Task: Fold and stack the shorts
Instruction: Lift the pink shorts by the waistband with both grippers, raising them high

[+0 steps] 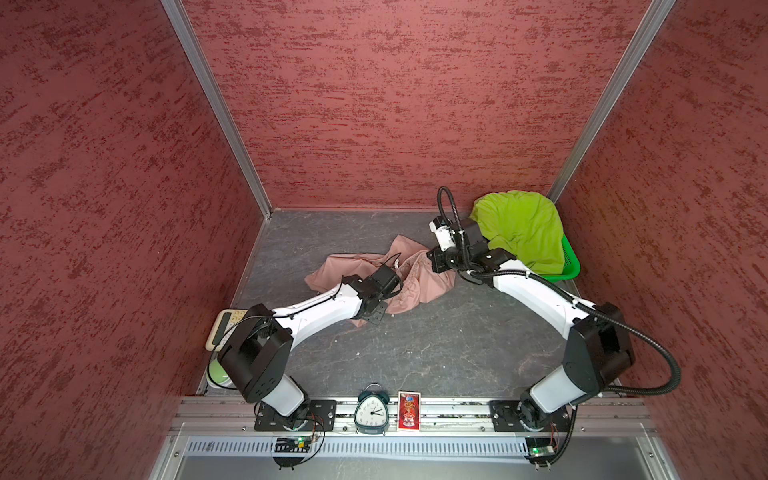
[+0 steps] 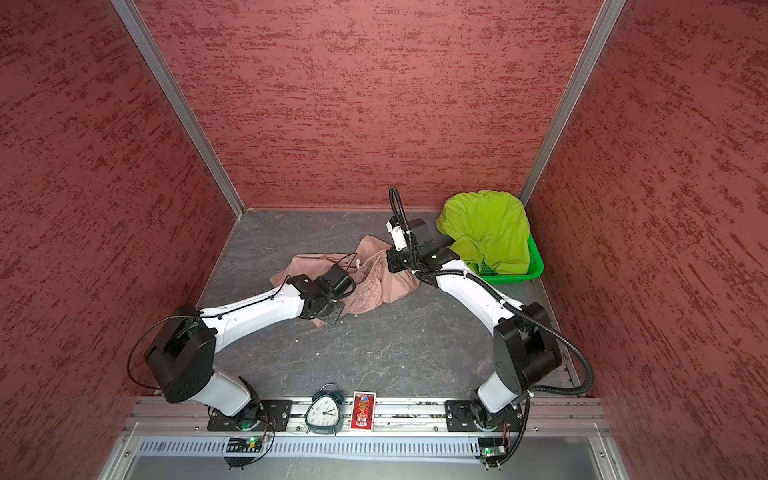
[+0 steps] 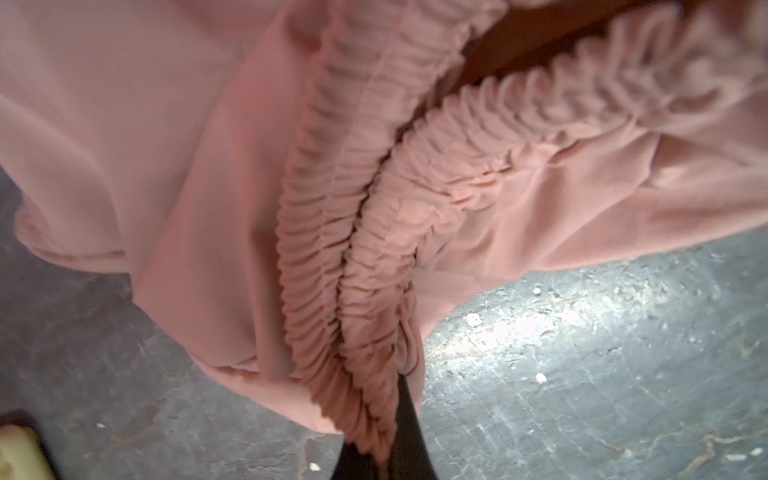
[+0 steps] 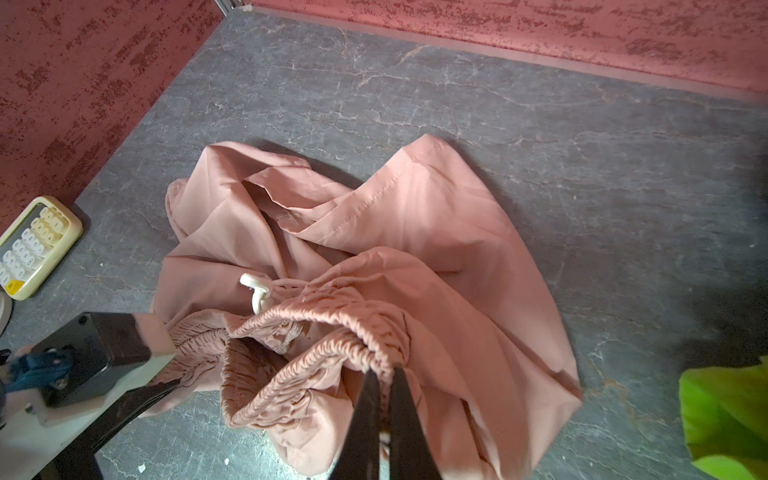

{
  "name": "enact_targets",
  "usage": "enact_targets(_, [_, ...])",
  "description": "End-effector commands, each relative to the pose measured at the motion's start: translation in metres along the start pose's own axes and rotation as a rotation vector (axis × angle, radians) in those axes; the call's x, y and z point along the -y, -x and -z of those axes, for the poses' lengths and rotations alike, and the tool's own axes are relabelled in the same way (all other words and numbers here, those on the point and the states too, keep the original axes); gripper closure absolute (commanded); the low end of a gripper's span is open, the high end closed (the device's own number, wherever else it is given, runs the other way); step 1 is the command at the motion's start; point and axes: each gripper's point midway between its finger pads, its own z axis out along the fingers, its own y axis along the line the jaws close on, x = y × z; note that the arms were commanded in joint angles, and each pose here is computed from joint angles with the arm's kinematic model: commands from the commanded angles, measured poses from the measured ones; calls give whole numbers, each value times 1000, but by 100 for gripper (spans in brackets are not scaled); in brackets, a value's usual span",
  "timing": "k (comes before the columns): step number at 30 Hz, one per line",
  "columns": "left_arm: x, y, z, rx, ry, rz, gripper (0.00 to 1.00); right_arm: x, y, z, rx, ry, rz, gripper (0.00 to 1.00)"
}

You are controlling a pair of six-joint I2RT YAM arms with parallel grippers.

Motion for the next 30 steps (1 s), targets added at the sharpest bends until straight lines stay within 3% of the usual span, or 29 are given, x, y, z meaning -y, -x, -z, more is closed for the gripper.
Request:
enact_targets(1, [-16,7,25,16,-7,20,100,5,24,23,89,-39,31,100])
enact_targets(4, [-30,22,61,64,-72,43,100,12,33,43,105,-89,86,100])
enact_targets(10, [-55,62,192,334,-257,53,100,0,52,109,154,-90,153,100])
enact_targets(14, [-65,60,246,325,-266,20,100,-12,63,162,191,-92,135,100])
enact_targets(18, [-91,79,248,316,-208,80,100,-15,90,184,268,-104,87,100])
enact_targets(22, [-133,133,240,371,-189,161,100,-2,135,179,320,-175,49,100])
enact_targets(27, [-189,202,201,389,-129,190,100,36,202,140,354,-192,38,100])
enact_targets(30, [-228,231,180,459,-101,292,100,46,241,116,386,-194,97,100])
